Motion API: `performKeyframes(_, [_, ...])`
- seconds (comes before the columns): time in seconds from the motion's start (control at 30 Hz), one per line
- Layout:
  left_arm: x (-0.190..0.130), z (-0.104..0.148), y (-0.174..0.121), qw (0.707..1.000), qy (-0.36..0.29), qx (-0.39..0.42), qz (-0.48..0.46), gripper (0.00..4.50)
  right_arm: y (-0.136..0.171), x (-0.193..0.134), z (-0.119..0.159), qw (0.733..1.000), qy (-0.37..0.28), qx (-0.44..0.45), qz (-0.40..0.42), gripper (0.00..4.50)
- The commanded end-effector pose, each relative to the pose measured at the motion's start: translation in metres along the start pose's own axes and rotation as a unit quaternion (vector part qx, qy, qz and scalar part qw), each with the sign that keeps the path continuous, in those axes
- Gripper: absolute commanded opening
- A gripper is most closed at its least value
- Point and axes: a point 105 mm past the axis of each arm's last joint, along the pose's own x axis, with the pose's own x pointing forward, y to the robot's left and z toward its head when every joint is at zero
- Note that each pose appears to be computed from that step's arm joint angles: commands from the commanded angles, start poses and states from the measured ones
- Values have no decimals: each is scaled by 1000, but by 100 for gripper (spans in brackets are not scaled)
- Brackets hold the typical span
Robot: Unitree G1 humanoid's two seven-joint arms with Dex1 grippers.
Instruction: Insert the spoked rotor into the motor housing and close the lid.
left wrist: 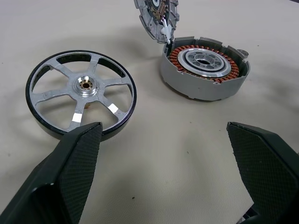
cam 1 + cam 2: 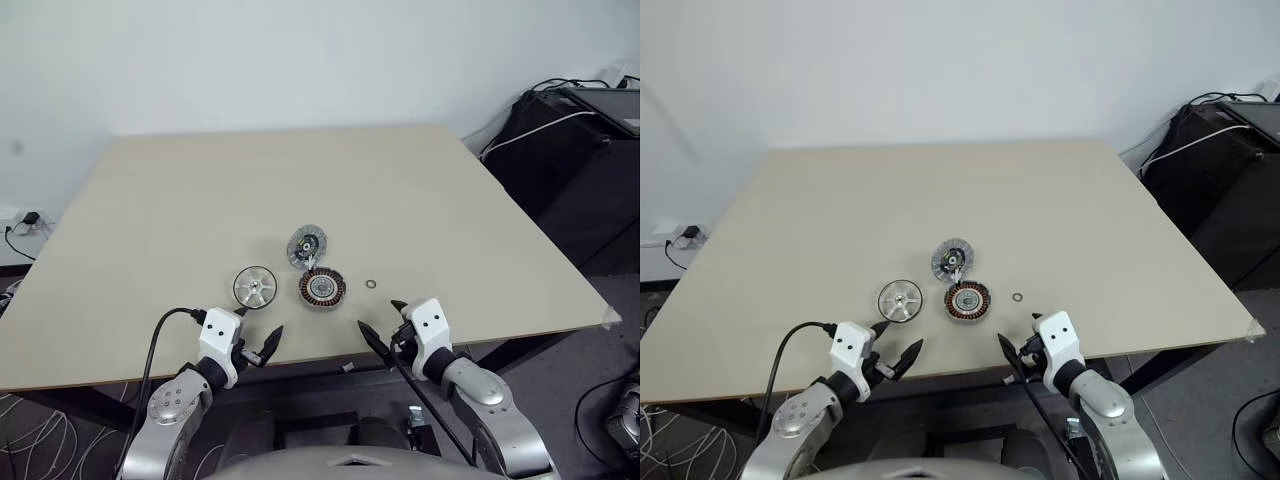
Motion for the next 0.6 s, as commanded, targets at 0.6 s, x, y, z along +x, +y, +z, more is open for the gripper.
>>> performKeyframes(0.6, [2,16,-3,999,-31,12,-7,450,-4,2,15,1000,-22,-12,-9,447])
